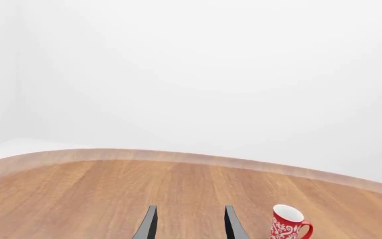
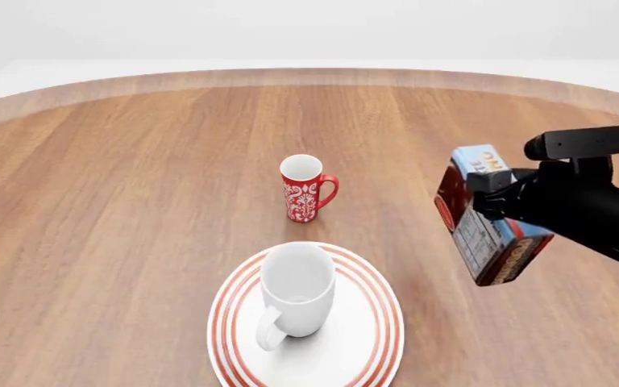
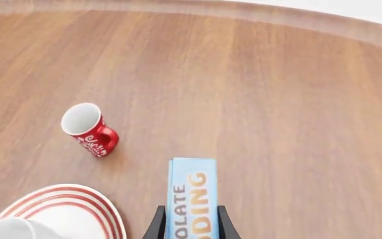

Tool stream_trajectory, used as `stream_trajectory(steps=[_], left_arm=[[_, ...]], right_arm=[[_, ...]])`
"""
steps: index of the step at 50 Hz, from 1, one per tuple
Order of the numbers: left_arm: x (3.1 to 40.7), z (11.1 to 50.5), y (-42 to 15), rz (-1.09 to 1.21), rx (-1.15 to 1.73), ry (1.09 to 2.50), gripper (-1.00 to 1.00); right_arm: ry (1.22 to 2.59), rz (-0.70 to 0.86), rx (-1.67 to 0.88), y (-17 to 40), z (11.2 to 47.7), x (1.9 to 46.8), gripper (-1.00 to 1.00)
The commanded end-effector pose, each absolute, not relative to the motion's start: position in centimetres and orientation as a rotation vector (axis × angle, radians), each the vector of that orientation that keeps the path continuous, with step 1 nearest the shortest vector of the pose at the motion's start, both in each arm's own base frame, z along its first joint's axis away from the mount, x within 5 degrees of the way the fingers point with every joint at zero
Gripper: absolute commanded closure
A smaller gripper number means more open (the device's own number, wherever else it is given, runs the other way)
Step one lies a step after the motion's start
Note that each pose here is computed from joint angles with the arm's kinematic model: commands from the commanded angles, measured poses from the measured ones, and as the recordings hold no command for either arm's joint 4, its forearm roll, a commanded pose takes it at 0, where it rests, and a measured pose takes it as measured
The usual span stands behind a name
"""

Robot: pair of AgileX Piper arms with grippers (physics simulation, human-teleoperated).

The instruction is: Pick up the white mug and put it on the plate, and put the chocolate pudding to the right of the plate.

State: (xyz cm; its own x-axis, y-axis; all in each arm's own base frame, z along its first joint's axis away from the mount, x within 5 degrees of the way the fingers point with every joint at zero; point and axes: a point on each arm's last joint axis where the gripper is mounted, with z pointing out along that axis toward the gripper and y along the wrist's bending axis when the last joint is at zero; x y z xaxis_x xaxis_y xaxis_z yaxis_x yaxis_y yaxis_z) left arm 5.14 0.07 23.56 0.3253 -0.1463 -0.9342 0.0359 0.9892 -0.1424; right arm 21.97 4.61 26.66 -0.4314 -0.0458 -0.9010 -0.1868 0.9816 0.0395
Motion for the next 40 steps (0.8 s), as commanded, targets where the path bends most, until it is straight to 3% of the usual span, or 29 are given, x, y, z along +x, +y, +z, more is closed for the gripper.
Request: stream_trajectory(steps=[1, 40], left_arm=[[5.1, 23.6, 0.1, -0.119, -0.101, 1.234, -1.0], [5.1, 23.6, 0.1, -0.119, -0.098, 1.235, -1.0]], right_arm=[[2.007, 0.163, -0.137, 4.0, 27.3, 20.2, 1.0], [2.037, 0.101, -0.124, 2.2, 27.5, 15.4, 1.0]])
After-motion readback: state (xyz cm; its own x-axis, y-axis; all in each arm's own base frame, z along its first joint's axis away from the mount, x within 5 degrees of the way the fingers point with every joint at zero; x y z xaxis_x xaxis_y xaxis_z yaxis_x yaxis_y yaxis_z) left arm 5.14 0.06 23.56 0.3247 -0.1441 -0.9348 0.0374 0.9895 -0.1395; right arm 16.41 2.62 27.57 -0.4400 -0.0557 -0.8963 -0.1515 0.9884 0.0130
